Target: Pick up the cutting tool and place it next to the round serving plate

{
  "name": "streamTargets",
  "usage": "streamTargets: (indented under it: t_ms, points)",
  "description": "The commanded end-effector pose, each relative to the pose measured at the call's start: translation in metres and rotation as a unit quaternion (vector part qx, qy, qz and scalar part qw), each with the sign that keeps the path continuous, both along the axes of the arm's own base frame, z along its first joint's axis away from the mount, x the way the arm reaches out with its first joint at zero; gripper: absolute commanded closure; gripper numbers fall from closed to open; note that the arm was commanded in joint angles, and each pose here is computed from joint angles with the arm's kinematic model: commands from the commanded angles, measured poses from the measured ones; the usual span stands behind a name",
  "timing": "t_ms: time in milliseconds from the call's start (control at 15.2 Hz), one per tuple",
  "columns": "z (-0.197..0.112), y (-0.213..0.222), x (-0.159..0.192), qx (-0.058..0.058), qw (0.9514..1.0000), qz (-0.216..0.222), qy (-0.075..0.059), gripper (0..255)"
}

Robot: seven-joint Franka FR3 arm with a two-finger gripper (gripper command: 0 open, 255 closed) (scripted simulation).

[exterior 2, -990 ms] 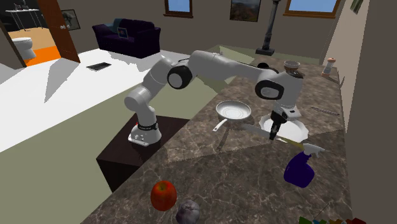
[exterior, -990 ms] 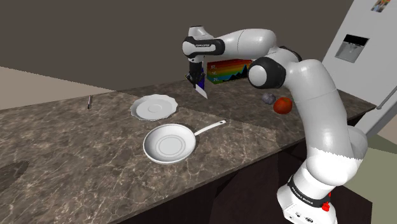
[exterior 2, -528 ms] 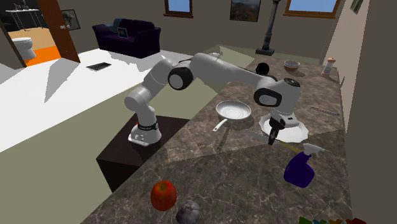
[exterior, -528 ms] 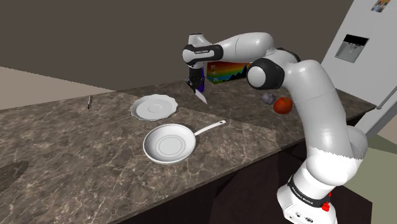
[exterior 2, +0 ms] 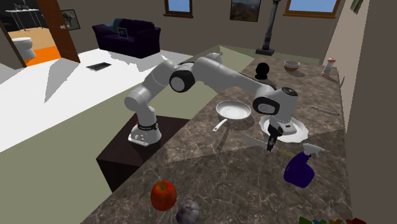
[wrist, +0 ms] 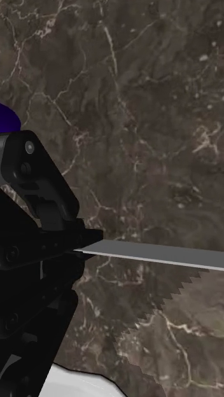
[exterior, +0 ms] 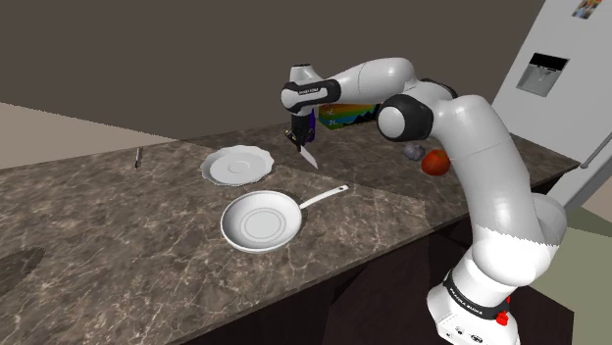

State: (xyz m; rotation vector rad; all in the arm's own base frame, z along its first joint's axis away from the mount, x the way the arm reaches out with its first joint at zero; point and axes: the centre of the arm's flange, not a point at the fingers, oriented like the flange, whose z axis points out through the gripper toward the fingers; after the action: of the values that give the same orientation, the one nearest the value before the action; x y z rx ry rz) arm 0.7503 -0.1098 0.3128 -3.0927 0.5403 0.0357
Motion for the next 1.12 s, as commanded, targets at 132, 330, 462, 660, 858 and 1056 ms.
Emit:
streamTargets:
  t_ms: [132, 330, 462, 660, 858, 1056]
  points:
    - [-0.018, 0.0, -0.001, 0.0, 1.0, 0.0, 0.0, 255]
    - [-0.018, 0.0, -0.001, 0.0, 1.0, 0.0, 0.0, 255]
    - [-0.018, 0.0, -0.001, 0.0, 1.0, 0.0, 0.0, 255]
    - [-0.018, 0.0, -0.001, 0.0, 1.0, 0.0, 0.0, 0]
    - [-0.018, 0.0, -0.001, 0.0, 1.0, 0.0, 0.0, 0]
    - [-0.005, 0.0, -0.001, 0.0, 1.0, 0.0, 0.0, 0]
